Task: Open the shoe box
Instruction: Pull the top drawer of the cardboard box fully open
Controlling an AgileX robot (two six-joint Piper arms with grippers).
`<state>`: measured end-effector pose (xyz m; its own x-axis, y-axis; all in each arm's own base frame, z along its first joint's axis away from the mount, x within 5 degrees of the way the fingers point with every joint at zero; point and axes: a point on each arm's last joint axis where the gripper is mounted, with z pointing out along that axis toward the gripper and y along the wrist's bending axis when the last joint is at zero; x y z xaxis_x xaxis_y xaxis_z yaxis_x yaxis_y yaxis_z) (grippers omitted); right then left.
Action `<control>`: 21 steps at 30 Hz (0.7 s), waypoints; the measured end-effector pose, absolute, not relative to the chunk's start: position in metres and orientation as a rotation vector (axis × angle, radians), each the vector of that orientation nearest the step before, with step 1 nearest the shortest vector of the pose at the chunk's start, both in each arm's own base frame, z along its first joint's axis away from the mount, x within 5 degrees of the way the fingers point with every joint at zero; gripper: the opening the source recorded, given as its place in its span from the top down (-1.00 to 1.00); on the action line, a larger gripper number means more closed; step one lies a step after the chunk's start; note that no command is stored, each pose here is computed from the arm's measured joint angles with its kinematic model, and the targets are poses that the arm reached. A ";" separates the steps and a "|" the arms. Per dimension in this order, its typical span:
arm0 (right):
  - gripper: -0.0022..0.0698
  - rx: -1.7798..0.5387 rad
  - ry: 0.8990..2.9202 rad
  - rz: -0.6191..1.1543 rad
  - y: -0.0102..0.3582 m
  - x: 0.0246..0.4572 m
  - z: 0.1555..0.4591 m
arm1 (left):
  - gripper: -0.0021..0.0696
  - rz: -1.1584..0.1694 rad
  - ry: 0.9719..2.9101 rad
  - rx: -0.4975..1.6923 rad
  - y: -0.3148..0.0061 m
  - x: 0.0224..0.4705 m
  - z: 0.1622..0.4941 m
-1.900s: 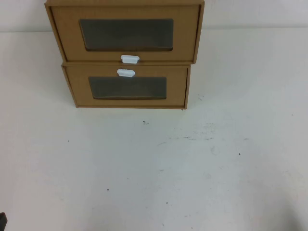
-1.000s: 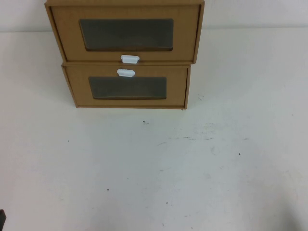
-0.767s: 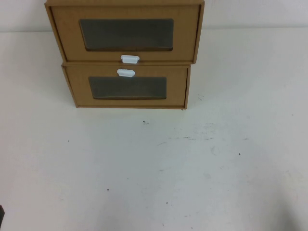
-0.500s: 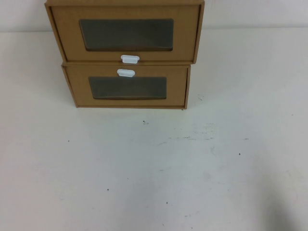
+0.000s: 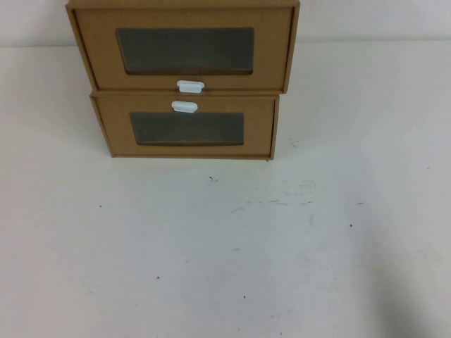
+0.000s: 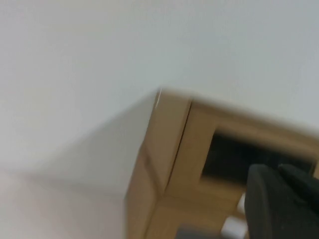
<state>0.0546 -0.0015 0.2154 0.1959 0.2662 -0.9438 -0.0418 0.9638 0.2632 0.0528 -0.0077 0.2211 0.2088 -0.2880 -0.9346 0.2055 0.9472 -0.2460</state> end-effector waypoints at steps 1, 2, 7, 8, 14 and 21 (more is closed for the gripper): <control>0.98 0.209 1.291 0.229 -0.003 0.053 0.221 | 0.95 -0.379 1.267 -0.096 -0.007 0.052 0.225; 0.98 0.223 1.230 0.240 -0.004 0.052 0.226 | 0.95 -0.415 1.209 -0.115 -0.007 0.050 0.230; 0.98 0.276 0.917 0.331 -0.009 0.038 0.255 | 0.95 -0.537 0.880 -0.136 -0.004 0.035 0.256; 0.98 0.271 0.880 0.352 -0.008 0.035 0.264 | 0.95 -0.545 0.833 -0.132 -0.004 0.032 0.263; 0.98 0.112 0.700 0.367 0.001 0.002 0.338 | 0.95 -0.558 0.685 -0.110 0.000 0.006 0.327; 0.98 0.035 0.772 0.342 0.008 -0.001 0.416 | 0.95 -0.411 0.900 -0.068 0.000 0.001 0.387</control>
<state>-0.0007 0.0078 0.4157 0.6643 0.3158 -0.6775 -0.2905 0.9442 0.1553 0.0009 0.0001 0.3872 0.5492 -0.3753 -0.7467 0.3187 0.9200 -0.2280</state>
